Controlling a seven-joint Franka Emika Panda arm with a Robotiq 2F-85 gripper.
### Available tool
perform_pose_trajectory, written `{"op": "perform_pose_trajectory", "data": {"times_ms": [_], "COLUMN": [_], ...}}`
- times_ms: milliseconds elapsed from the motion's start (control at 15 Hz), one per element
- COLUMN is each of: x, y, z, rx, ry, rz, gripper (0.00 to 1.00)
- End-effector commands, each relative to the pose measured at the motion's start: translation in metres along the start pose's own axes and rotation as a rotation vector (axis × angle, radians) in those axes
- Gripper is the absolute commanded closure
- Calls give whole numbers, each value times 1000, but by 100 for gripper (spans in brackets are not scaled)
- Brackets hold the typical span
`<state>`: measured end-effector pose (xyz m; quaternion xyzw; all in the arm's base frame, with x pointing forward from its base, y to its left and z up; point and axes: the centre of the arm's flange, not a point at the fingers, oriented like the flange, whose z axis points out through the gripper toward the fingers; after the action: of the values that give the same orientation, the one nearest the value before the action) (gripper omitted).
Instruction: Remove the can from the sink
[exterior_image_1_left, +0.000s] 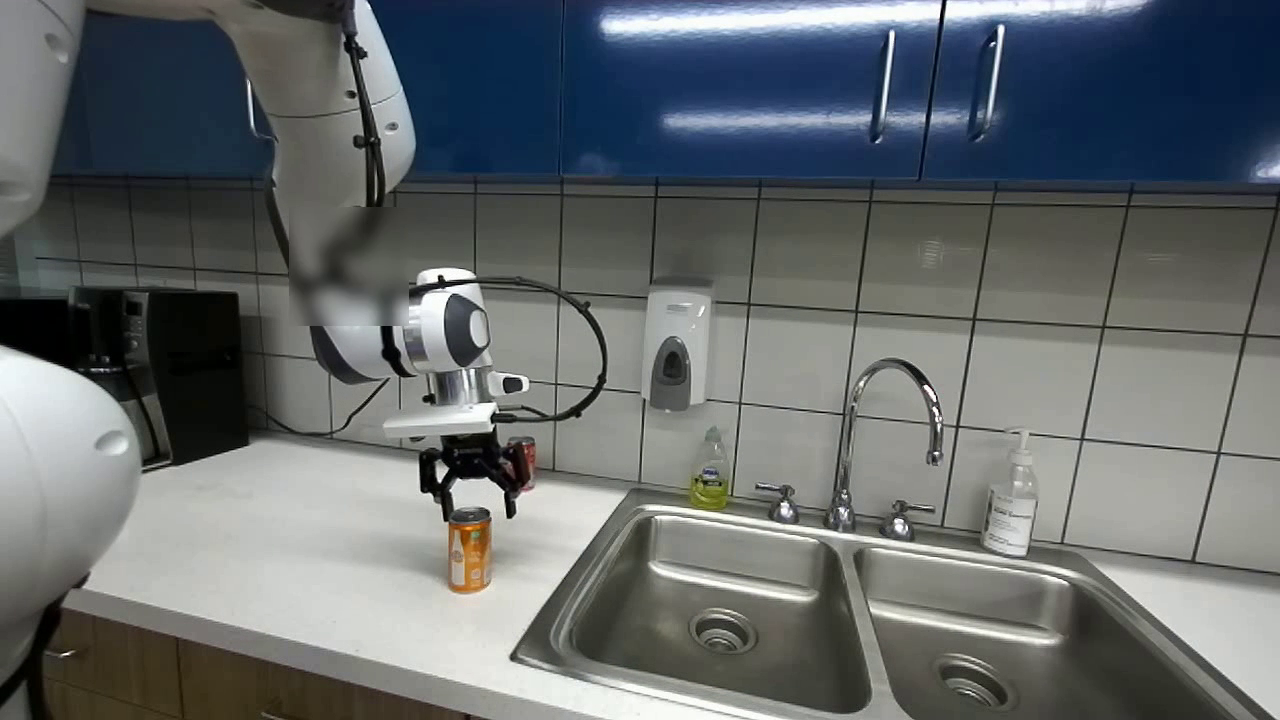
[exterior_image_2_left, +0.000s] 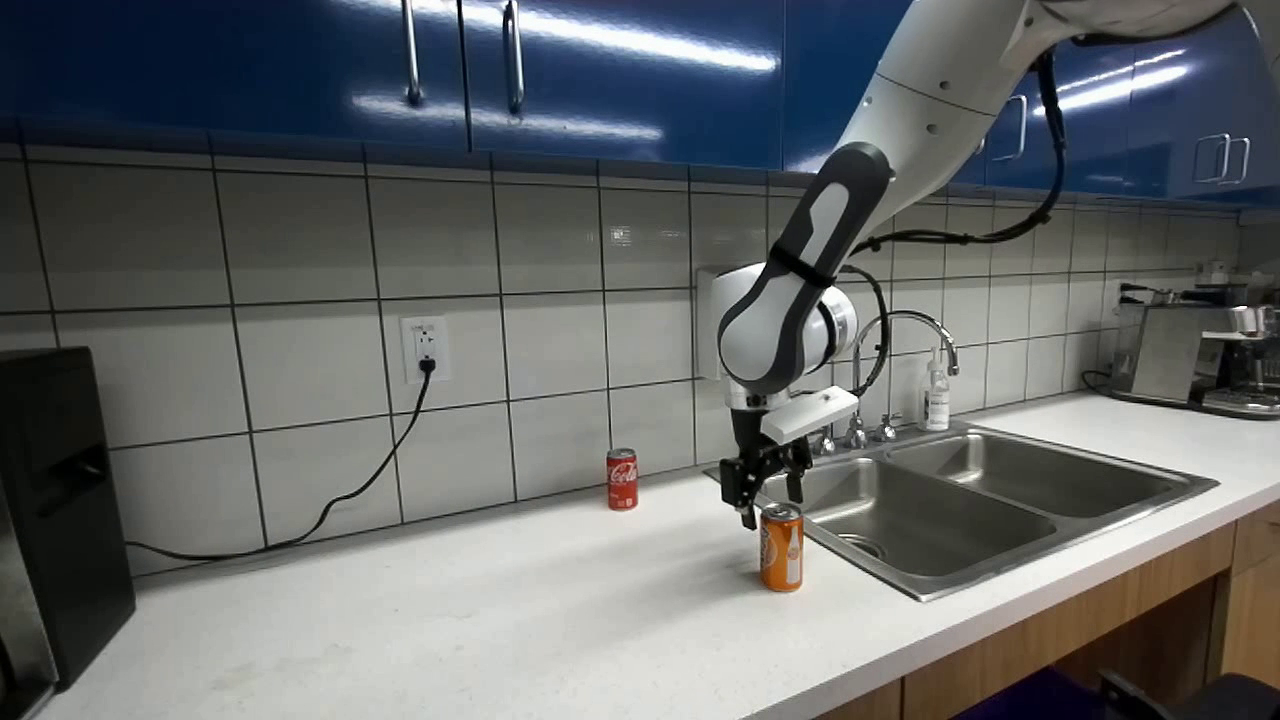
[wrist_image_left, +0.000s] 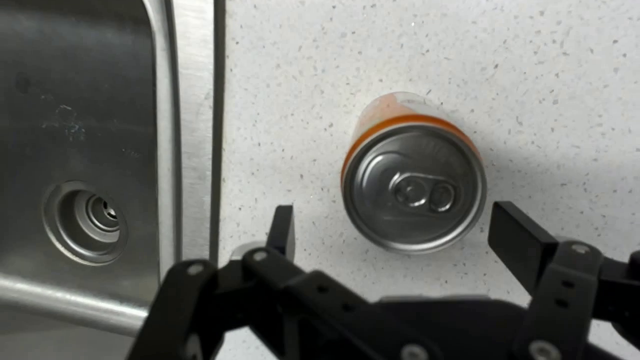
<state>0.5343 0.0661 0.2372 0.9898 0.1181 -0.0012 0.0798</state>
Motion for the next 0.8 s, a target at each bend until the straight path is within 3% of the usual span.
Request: {"op": "perform_pose_trajectory", "data": {"times_ms": [0, 400, 733], "x": [-12, -20, -38], "y": [8, 17, 27], "z": [-27, -50, -59], "rx": [6, 14, 34], "ry": [23, 55, -23], "rz": [27, 56, 83], "gripper": [0, 0, 0]}}
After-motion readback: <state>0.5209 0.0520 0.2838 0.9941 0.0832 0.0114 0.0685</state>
